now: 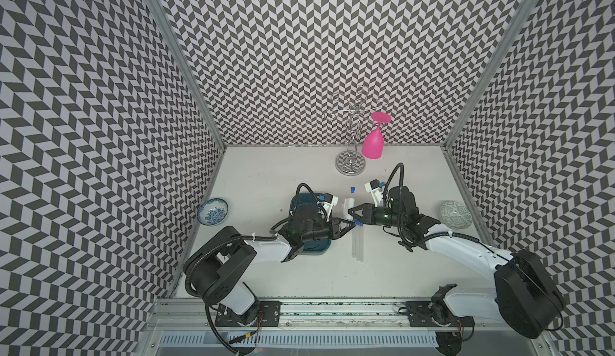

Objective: Wipe the exteriors of test tubes
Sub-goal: Wipe the dirt from the test tube.

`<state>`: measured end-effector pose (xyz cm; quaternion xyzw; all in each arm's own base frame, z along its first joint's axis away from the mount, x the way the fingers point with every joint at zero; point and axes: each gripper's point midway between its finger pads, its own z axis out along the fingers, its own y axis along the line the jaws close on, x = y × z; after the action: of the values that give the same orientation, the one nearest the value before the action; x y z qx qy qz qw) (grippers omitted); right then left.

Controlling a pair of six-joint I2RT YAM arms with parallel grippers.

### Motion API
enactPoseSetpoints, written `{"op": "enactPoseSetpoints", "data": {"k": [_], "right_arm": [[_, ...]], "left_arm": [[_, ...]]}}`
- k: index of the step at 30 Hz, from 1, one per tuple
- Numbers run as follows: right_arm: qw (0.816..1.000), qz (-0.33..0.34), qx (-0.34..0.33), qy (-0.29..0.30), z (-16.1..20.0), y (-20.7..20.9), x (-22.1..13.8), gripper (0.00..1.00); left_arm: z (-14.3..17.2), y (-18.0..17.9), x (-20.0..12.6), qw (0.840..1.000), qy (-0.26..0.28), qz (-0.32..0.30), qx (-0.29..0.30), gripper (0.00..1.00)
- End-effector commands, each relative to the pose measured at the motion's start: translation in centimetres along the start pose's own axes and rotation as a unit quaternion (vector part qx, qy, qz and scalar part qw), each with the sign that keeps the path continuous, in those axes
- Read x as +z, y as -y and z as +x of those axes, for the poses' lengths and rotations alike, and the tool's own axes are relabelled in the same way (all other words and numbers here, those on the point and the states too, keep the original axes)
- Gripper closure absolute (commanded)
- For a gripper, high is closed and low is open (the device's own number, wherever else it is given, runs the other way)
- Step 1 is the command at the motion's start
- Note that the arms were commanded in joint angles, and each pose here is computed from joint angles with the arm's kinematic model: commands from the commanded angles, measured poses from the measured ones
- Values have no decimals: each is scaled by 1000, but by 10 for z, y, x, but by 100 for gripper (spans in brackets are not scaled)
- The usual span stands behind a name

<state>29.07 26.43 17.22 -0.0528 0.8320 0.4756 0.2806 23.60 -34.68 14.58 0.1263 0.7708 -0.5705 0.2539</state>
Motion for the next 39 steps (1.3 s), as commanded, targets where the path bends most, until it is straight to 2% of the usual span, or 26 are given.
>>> {"op": "enactPoseSetpoints", "data": {"k": [1, 12, 17, 27, 35, 39], "right_arm": [[995, 3, -41, 89, -51, -7, -4, 81], [995, 14, -52, 82, -52, 2, 0, 80], [997, 12, -39, 58, -23, 10, 1, 80], [1000, -13, -7, 20, 39, -1, -1, 80], [1000, -9, -7, 18, 46, 1, -5, 79], [999, -14, -18, 28, 31, -6, 3, 79]], "left_arm": [[11, 39, 0, 997, -35, 68, 26, 92], [9, 41, -2, 997, -31, 69, 27, 92], [7, 42, -4, 997, -25, 68, 27, 92], [10, 38, -1, 997, -29, 69, 23, 91], [10, 38, -1, 997, -28, 69, 23, 91], [12, 36, -1, 997, -31, 68, 22, 91]]}}
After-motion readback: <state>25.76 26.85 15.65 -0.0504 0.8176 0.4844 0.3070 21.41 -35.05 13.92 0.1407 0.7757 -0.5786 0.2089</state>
